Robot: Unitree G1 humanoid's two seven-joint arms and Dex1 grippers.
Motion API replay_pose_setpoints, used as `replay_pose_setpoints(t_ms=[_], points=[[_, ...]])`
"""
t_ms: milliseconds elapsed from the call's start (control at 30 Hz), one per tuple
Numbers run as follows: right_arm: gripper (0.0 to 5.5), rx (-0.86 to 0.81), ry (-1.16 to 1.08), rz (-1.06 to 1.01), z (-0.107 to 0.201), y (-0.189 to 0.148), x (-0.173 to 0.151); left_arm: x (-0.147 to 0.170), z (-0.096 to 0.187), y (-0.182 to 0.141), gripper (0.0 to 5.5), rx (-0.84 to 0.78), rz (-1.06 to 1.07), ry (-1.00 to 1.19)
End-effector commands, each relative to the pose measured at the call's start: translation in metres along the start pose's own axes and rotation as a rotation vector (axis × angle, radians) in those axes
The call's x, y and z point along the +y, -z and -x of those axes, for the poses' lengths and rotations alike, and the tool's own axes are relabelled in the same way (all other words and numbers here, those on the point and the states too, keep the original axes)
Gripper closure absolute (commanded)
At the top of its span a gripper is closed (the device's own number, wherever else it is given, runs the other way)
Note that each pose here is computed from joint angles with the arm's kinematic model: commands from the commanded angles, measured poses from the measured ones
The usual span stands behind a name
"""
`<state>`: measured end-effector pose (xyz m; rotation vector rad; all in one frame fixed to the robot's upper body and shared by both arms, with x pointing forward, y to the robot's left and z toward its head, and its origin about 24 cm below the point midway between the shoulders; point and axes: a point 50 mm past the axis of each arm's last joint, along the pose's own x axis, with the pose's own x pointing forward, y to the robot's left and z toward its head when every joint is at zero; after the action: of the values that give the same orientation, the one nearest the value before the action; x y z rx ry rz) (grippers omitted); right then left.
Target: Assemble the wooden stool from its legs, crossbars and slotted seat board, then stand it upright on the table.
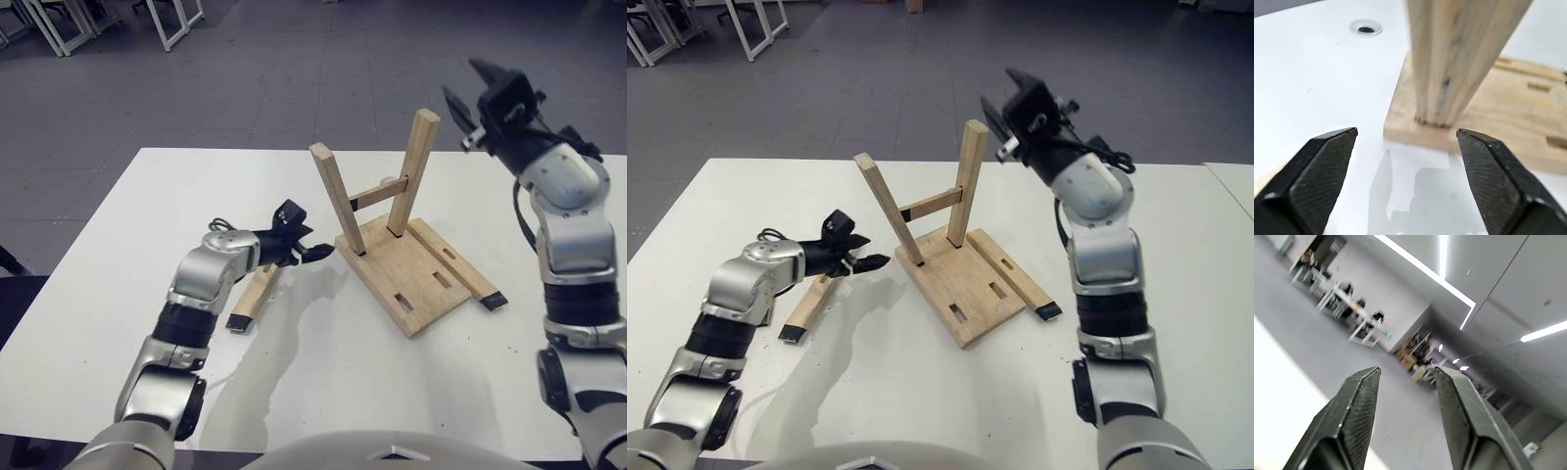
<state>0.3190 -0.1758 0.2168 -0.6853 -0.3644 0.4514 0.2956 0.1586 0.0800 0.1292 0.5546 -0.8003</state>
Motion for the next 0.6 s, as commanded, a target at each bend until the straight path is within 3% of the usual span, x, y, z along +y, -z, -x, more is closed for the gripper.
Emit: replay_pose_setpoints(t_ms=[33, 333, 600], points=[[3.45, 0.116, -0.132, 0.021, 0.021, 0.027, 0.008, -0.008, -0.002, 0.013, 1.75, 0.054, -0.048, -0.076], [3.45, 0.357, -0.54, 0.073, 0.032, 0.108, 0.072, -0.014, -0.037, 0.011, 1.75, 0.032, -0.034, -0.191], [3.45, 0.406, -0.636, 0.192, 0.034, 0.139, 0.081, -0.019, -0.049, 0.002, 1.75, 0.006, -0.02, -0.177]])
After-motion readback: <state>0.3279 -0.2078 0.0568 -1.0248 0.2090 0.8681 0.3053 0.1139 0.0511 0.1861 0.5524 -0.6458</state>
